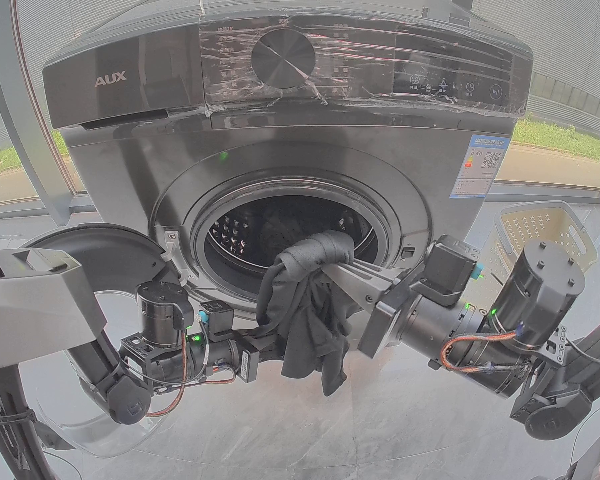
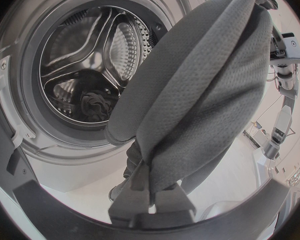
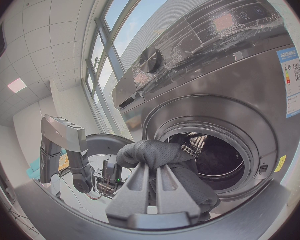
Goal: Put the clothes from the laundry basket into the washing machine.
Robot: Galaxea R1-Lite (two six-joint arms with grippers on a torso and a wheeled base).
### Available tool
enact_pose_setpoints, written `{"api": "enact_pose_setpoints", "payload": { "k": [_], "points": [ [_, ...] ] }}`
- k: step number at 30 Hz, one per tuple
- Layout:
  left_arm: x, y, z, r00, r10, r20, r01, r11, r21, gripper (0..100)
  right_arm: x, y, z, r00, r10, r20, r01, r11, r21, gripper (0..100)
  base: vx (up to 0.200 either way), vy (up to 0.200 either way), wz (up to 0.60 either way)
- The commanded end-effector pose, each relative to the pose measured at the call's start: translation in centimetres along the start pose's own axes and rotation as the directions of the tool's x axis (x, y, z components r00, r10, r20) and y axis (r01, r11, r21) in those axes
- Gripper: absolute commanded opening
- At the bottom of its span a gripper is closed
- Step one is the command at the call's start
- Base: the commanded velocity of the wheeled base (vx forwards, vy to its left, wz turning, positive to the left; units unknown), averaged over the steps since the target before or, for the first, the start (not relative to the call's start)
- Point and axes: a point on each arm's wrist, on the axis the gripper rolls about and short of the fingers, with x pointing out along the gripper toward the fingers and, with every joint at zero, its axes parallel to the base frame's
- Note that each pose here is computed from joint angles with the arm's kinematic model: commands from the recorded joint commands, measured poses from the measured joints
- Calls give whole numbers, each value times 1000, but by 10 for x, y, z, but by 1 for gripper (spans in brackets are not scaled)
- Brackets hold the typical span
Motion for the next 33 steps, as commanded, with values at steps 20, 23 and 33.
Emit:
{"api": "enact_pose_setpoints", "payload": {
  "k": [20, 23, 33],
  "points": [
    [-79, -44, 14, 972, -85, 218, 70, 995, 75, 0, -1, -41, -21, 981, -168, -96, 165, 986, -31, 100, 0, 0, 0],
    [-84, -47, 24, 960, -93, 265, 79, 995, 65, 0, -9, -43, -30, 973, -177, -147, 173, 984, -36, 100, 0, 0, 0],
    [-73, -52, 48, 926, -123, 356, 107, 992, 63, 0, -33, -43, -61, 926, -197, -321, 189, 980, -57, 100, 0, 0, 0]
  ]
}}
